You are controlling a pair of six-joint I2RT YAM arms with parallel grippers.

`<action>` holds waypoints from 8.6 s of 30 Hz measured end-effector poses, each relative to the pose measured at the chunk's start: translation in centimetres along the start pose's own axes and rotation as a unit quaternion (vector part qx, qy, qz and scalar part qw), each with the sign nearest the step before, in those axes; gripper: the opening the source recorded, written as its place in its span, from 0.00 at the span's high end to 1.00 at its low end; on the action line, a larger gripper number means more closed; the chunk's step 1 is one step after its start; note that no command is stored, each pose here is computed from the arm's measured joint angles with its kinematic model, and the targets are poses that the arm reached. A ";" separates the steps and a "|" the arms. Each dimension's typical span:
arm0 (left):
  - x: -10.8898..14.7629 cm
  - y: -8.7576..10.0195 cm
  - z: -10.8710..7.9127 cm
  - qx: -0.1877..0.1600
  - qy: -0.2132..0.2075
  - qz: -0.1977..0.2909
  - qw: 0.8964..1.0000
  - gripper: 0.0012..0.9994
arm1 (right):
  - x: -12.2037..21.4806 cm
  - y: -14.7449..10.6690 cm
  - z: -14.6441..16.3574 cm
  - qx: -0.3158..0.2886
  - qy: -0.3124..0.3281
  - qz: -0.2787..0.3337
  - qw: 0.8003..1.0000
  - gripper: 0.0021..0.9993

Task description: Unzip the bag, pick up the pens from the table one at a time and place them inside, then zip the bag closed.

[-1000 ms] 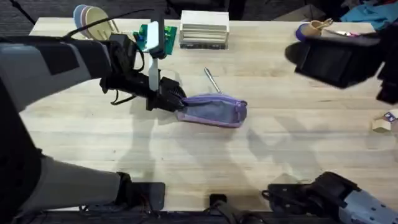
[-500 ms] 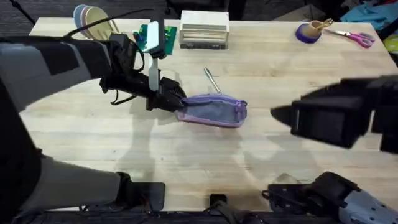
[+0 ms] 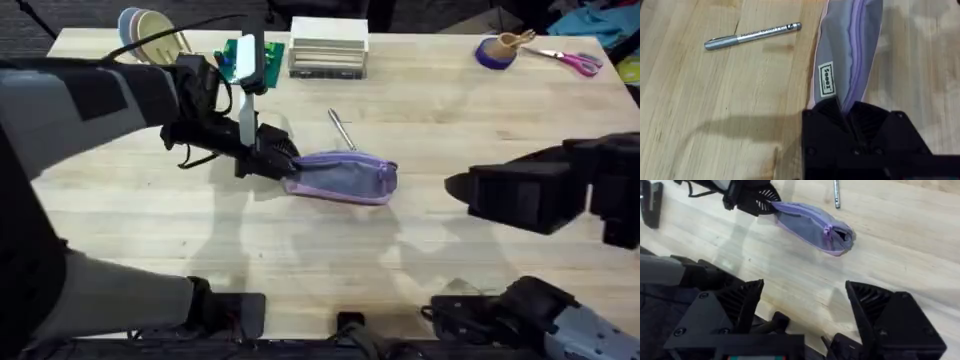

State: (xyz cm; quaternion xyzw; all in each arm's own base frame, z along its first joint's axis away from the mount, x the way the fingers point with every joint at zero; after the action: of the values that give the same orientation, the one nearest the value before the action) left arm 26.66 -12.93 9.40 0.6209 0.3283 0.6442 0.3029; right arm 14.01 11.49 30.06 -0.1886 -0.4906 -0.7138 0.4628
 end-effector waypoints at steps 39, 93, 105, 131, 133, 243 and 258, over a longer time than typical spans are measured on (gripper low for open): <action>0.0 0.0 0.0 0.000 0.000 0.000 1.000 0.96 | -17.2 -1.9 -1.3 -0.100 -0.020 0.138 0.985 0.01; 0.0 0.0 0.0 0.000 0.000 0.000 1.000 0.96 | -21.5 -1.5 -3.8 -0.098 -0.086 0.139 0.982 0.96; 0.0 0.0 0.0 0.000 0.000 0.000 1.000 0.96 | -20.0 -1.0 -3.2 -0.095 -0.071 0.121 0.985 0.97; 0.2 -0.2 0.1 0.002 0.004 0.002 1.000 0.96 | -22.2 -0.3 1.8 -0.048 0.011 0.100 0.994 0.97; 0.2 -0.2 0.1 0.002 0.004 0.001 1.000 0.96 | -22.8 -0.5 2.3 -0.042 0.017 0.101 0.994 0.97; 7.3 7.3 3.9 0.002 0.027 0.015 1.000 0.01 | -15.2 8.1 3.3 0.499 0.025 -0.085 0.862 0.97; 7.3 7.3 3.9 0.002 0.027 0.015 1.000 0.01 | -20.6 3.5 2.0 0.617 0.092 0.033 0.780 0.97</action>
State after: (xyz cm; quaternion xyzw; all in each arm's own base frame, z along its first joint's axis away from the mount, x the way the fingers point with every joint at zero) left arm 30.30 -11.27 19.67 0.6088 0.3281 0.6646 0.2829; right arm 26.94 22.78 17.91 0.1882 -0.7746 -0.2562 0.5467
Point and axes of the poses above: each hand's point on the last joint's axis, 136 mm out from that joint toward the fingers, its own x axis back along the fingers, its own z axis along the line the jaws close on, y = z × x, the point moved 1 cm from there along x, back along the fingers, and after that the axes turned 10 degrees about -x, right-handed, at the moved point
